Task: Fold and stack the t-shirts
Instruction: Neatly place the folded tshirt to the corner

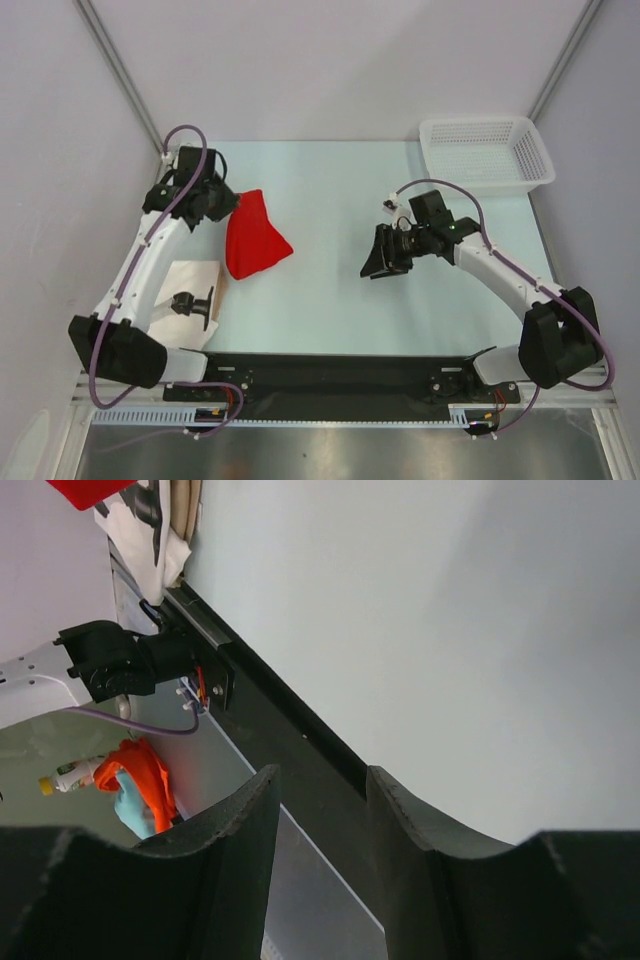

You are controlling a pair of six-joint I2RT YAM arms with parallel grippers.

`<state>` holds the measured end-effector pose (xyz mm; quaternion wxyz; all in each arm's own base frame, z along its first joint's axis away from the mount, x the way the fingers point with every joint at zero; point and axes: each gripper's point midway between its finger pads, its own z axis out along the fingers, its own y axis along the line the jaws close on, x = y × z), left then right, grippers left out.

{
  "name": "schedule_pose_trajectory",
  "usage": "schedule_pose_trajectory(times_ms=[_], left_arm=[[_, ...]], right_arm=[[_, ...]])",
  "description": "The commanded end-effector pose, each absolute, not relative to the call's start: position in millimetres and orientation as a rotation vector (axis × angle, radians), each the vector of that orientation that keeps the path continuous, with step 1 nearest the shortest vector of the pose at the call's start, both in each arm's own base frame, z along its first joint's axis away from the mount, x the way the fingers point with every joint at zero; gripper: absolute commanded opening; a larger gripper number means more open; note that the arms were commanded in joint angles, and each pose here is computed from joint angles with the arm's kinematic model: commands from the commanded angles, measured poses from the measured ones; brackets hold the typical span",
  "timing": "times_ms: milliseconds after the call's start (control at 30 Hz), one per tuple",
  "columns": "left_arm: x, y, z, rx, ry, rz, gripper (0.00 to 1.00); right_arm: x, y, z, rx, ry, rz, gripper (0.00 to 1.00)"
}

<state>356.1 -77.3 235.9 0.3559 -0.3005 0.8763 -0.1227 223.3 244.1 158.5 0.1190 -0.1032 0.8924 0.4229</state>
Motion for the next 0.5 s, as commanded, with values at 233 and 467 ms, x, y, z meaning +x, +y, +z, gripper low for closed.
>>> schedule_pose_trajectory(times_ms=[233, 467], left_arm=[[297.7, -61.1, 276.7, -0.907, 2.087, -0.354, 0.00], [284.9, -52.8, 301.1, -0.910, 2.018, -0.363, 0.00]], right_arm=[[207.2, 247.2, 171.1, -0.366, 2.544, 1.280, 0.45], [198.6, 248.7, 175.9, -0.394, 2.538, 1.285, 0.45]])
